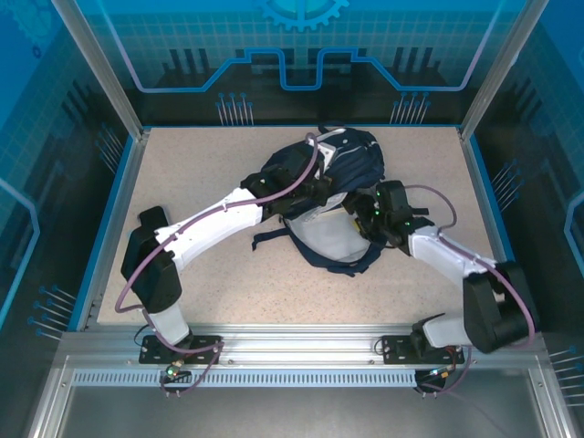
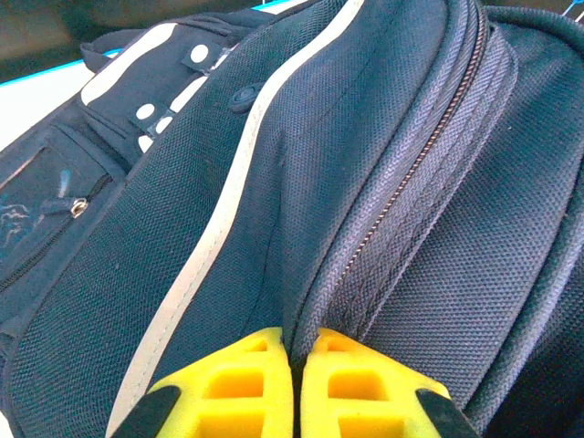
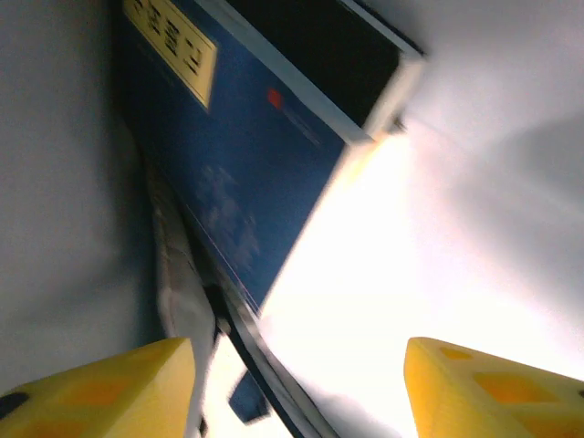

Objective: Pack books, pencil case, and school supplies into a backpack

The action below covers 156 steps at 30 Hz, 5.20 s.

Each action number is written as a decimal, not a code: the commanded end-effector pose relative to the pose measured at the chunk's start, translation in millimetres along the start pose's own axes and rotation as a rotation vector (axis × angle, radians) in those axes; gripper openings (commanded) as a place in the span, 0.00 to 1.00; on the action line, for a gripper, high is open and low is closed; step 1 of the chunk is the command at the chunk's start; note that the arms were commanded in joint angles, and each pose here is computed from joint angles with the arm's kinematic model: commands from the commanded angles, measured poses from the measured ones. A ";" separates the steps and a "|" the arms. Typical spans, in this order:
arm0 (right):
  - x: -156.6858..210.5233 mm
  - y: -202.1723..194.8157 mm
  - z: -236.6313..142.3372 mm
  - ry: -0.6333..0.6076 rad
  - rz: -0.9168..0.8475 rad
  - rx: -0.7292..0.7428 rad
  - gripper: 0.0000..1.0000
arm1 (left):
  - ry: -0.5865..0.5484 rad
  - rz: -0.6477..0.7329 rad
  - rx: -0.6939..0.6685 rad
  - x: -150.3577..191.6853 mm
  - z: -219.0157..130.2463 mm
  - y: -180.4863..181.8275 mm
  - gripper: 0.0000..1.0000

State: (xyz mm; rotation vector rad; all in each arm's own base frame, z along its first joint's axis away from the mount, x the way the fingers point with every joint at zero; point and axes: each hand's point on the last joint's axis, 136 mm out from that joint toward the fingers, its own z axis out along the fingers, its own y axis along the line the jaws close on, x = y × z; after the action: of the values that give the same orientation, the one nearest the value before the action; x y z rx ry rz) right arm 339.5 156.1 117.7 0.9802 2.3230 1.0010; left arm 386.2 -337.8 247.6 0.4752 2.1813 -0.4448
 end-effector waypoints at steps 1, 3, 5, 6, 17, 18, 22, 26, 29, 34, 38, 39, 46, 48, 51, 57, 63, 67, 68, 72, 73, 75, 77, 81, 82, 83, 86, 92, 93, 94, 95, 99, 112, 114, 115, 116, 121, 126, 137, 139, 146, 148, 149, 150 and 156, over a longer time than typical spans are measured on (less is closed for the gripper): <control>12.6 -49.3 -21.1 -0.008 -0.032 0.158 0.58 | -0.081 -0.051 0.098 -33.1 -15.7 -14.7 0.00; 12.7 -67.3 -39.7 -0.063 -0.054 0.222 0.57 | -0.052 -0.050 0.113 -25.8 -9.3 -16.0 0.00; 9.9 -82.1 -62.8 -0.130 -0.087 0.276 0.57 | -0.020 -0.054 0.130 -17.8 -2.8 -16.5 0.03; 8.0 -87.2 -73.0 -0.156 -0.099 0.295 0.58 | -0.002 -0.054 0.144 -13.4 0.6 -18.3 0.05; -11.7 -45.6 -155.6 -0.335 -0.293 0.207 0.72 | 0.054 -0.189 0.161 16.2 -5.3 12.3 0.73; -9.9 -39.2 -151.9 -0.313 -0.317 0.190 0.74 | 0.050 -0.206 0.145 18.9 -7.9 21.9 0.77; 11.3 -13.5 -119.0 -0.119 -0.384 0.132 0.75 | 0.062 -0.271 0.030 49.2 -18.0 75.2 0.90; 32.9 -2.1 -84.1 0.018 -0.432 0.147 0.74 | 0.094 -0.308 -0.080 89.0 -29.3 119.8 0.96; 42.2 5.9 -64.8 0.054 -0.447 0.148 0.75 | 0.128 -0.332 -0.125 117.4 -34.3 139.6 0.99; 39.1 7.5 -38.1 0.069 -0.385 0.148 0.73 | 0.175 -0.334 -0.159 147.9 -32.2 152.8 0.99; 36.1 5.7 -17.4 0.116 -0.299 0.122 0.70 | 0.179 -0.316 -0.160 154.1 -24.9 158.0 0.99; 34.4 3.4 -12.3 0.119 -0.280 0.123 0.69 | 0.184 -0.308 -0.158 154.3 -22.6 158.2 0.99; 16.7 -7.8 12.7 0.107 -0.185 0.144 0.64 | 0.235 -0.272 -0.114 166.5 -6.4 153.6 0.96; 9.5 -6.8 18.2 0.100 -0.179 0.141 0.62 | 0.249 -0.257 -0.089 169.5 -1.8 149.8 0.94; -9.1 8.0 22.3 0.056 -0.225 0.137 0.59 | 0.266 -0.237 -0.079 174.1 4.9 149.8 0.91; -36.6 21.5 33.2 0.050 -0.258 0.145 0.57 | 0.304 -0.183 -0.047 177.5 20.6 147.7 0.83; -34.6 23.2 38.9 0.086 -0.255 0.133 0.54 | 0.353 -0.135 -0.037 179.3 41.1 149.8 0.55; -31.6 21.3 38.2 0.102 -0.248 0.128 0.53 | 0.383 -0.127 -0.054 182.3 53.9 152.9 0.47; -30.9 20.5 38.1 0.105 -0.246 0.127 0.53 | 0.396 -0.132 -0.057 183.7 55.5 153.6 0.45; -29.4 18.9 36.1 0.108 -0.237 0.123 0.53 | 0.429 -0.131 -0.057 191.7 59.8 152.3 0.41; -29.5 18.6 35.7 0.107 -0.236 0.123 0.53 | 0.431 -0.131 -0.056 193.1 61.3 152.4 0.39; -28.3 16.7 36.1 0.109 -0.233 0.128 0.53 | 0.441 -0.130 -0.061 194.3 63.9 153.7 0.37; -26.8 14.0 36.8 0.113 -0.227 0.130 0.52 | 0.455 -0.127 -0.065 195.4 66.9 155.1 0.33; -24.8 8.8 37.1 0.115 -0.218 0.132 0.52 | 0.458 -0.129 -0.052 195.0 71.2 152.7 0.29; -23.9 7.7 37.2 0.117 -0.217 0.133 0.52 | 0.459 -0.131 -0.051 195.3 72.1 152.9 0.28; -24.2 7.1 37.4 0.117 -0.216 0.134 0.52 | 0.463 -0.133 -0.050 196.4 73.0 152.7 0.28; -22.7 5.2 37.9 0.121 -0.213 0.135 0.51 | 0.487 -0.145 -0.061 201.4 74.7 154.5 0.24; -15.8 -2.1 38.2 0.140 -0.216 0.138 0.51 | 0.507 -0.159 -0.052 208.6 78.0 153.1 0.19; -14.4 -3.1 37.6 0.145 -0.217 0.137 0.51 | 0.507 -0.162 -0.049 208.7 78.6 152.7 0.17; -13.9 -3.2 36.0 0.145 -0.222 0.136 0.51 | 0.504 -0.161 -0.047 208.6 79.1 151.7 0.15; -13.6 -2.8 33.7 0.141 -0.229 0.137 0.51 | 0.502 -0.159 -0.048 207.9 79.2 151.7 0.12; -15.0 1.2 17.4 0.102 -0.269 0.146 0.54 | 0.468 -0.147 -0.064 199.4 71.9 152.4 0.05; 33.8 -41.8 23.5 0.149 -0.312 0.222 0.64 | 0.452 -0.109 -0.007 200.3 32.4 114.4 0.00; 38.6 -41.2 30.5 0.160 -0.316 0.223 0.65 | 0.449 -0.115 -0.003 199.6 27.9 109.0 0.00; 41.4 -41.3 34.7 0.169 -0.315 0.222 0.64 | 0.446 -0.123 0.008 198.8 26.0 104.6 0.00; 44.4 -41.4 38.9 0.178 -0.315 0.220 0.64 | 0.443 -0.128 0.017 198.0 24.0 101.2 0.00; 57.6 -34.5 58.6 0.211 -0.304 0.173 0.62 | 0.414 -0.142 0.089 193.4 16.1 72.9 0.00; 60.7 -21.8 65.9 0.215 -0.308 0.131 0.60 | 0.417 -0.131 0.116 200.3 9.8 50.5 0.00; 53.6 8.2 53.8 0.215 -0.354 -0.029 0.57 | 0.407 -0.217 0.313 193.4 9.9 -8.5 0.00; 47.4 6.2 42.5 0.214 -0.356 -0.050 0.57 | 0.406 -0.273 0.376 188.7 12.0 -22.6 0.00; 32.3 -21.8 -1.1 0.174 -0.398 0.034 0.60 | 0.351 -0.304 0.425 173.2 4.8 -36.8 0.22; 28.3 -28.5 -13.1 0.148 -0.430 0.084 0.63 | 0.346 -0.310 0.382 171.6 2.0 -28.9 0.42; 27.0 -30.6 -19.6 0.136 -0.449 0.109 0.63 | 0.343 -0.316 0.366 170.4 -0.1 -24.4 0.50; 25.7 -32.6 -25.7 0.123 -0.471 0.135 0.64 | 0.341 -0.327 0.354 169.2 -3.1 -20.5 0.56; 29.6 -29.8 -50.1 0.069 -0.612 0.270 0.65 | 0.291 -0.450 0.237 155.9 -20.8 18.2 0.71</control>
State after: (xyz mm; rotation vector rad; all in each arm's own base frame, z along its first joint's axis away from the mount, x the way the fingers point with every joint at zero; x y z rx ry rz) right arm 289.0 151.6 121.6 0.3451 2.5591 0.6710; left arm 286.7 -306.4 126.9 0.3139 2.5186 -0.9732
